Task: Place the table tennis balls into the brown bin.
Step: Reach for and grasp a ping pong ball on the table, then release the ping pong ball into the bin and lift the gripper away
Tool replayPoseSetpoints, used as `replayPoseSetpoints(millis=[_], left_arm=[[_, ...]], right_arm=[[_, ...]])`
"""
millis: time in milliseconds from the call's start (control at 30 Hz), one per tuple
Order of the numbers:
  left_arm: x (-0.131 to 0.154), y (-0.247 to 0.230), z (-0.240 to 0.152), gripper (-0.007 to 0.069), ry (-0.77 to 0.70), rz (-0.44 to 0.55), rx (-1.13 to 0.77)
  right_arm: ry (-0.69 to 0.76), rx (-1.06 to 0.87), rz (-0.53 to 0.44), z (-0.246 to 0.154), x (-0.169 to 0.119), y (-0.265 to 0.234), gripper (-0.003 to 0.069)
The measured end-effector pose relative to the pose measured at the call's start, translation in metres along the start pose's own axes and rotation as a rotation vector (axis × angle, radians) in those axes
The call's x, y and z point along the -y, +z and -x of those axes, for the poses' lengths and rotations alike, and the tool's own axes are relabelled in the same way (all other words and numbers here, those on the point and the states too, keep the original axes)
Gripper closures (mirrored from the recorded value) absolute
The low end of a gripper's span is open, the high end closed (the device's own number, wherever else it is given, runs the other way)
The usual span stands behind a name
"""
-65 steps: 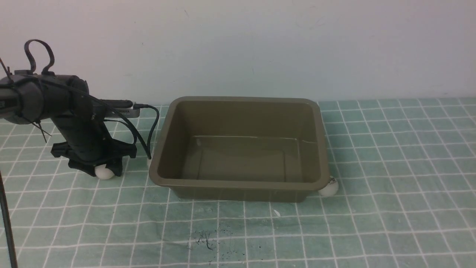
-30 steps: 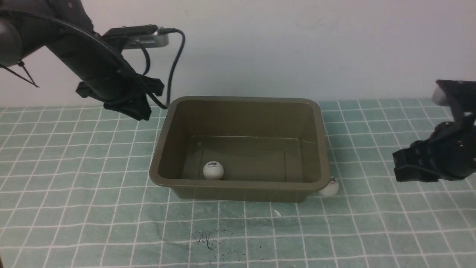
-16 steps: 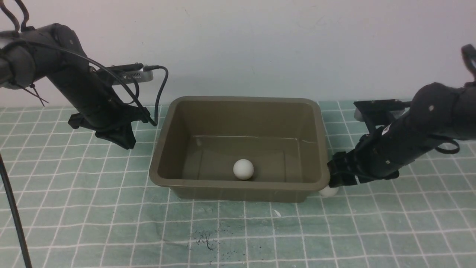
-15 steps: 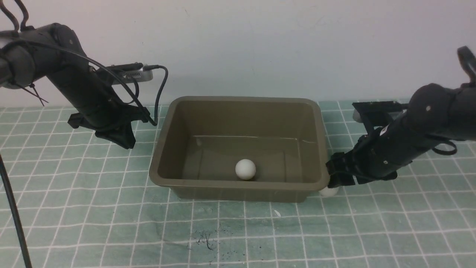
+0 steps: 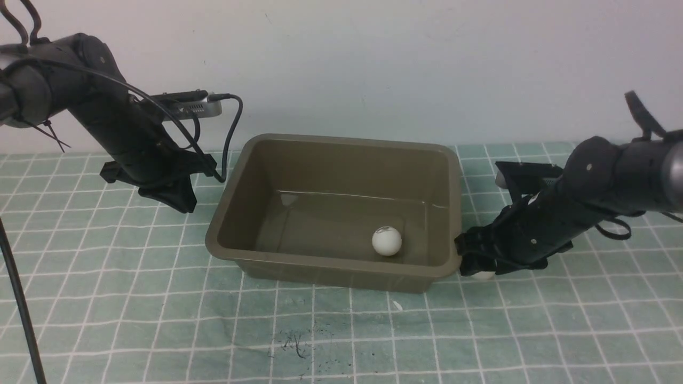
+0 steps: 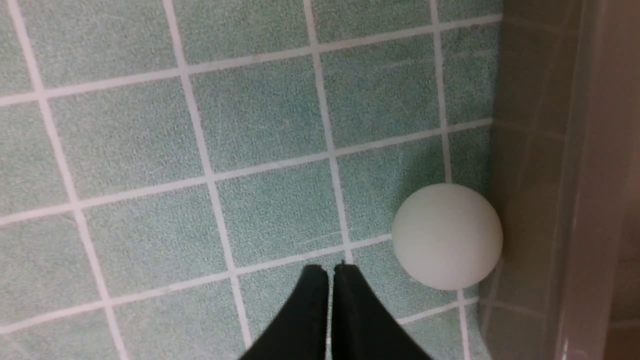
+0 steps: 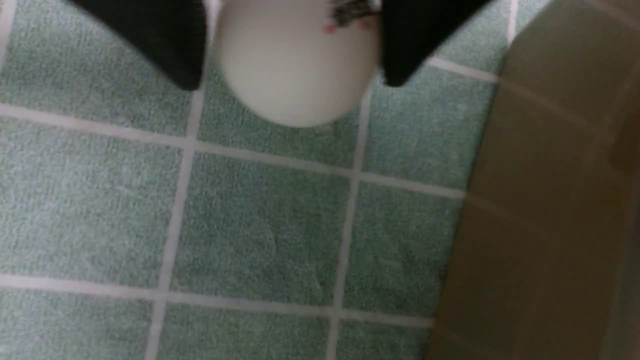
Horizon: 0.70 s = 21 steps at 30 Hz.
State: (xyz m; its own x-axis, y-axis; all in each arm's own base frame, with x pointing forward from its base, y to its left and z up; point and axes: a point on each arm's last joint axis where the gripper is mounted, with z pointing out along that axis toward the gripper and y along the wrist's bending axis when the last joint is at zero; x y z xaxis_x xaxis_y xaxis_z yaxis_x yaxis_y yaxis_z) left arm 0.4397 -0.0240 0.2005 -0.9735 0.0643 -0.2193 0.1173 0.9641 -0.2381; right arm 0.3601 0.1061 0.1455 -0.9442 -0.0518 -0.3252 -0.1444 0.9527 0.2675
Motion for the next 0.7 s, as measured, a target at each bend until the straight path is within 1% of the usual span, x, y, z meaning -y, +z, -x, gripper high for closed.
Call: replayPoseSetpoints(millis=[100, 167, 267, 400, 467, 600, 700], left_arm=[[-0.001, 0.008, 0.0, 0.0629, -0.012, -0.015, -0.017], [-0.001, 0.012, -0.001, 0.0629, -0.016, -0.019, -0.028], [-0.001, 0.016, -0.003, 0.0629, -0.022, -0.036, -0.062], [0.01, 0.018, -0.007, 0.0629, 0.02, -0.081, -0.103], [0.026, 0.021, -0.008, 0.0629, 0.06, -0.124, -0.12], [0.052, 0.025, -0.013, 0.0629, 0.139, -0.159, -0.171], [0.059, 0.025, -0.015, 0.0629, 0.155, -0.163, -0.176]], right_arm=[[-0.028, -0.002, -0.002, 0.0, -0.003, -0.018, 0.0298], [-0.033, 0.03, 0.003, 0.003, -0.006, -0.039, 0.0298], [-0.071, 0.148, 0.018, 0.007, -0.017, -0.084, 0.0298], [-0.139, 0.262, 0.043, 0.011, -0.037, -0.116, 0.0298], [-0.149, 0.296, 0.059, 0.018, -0.044, -0.124, 0.0298], [-0.151, 0.298, 0.07, 0.03, -0.048, -0.121, 0.0298], [-0.152, 0.263, 0.074, 0.037, -0.048, -0.112, 0.0298]])
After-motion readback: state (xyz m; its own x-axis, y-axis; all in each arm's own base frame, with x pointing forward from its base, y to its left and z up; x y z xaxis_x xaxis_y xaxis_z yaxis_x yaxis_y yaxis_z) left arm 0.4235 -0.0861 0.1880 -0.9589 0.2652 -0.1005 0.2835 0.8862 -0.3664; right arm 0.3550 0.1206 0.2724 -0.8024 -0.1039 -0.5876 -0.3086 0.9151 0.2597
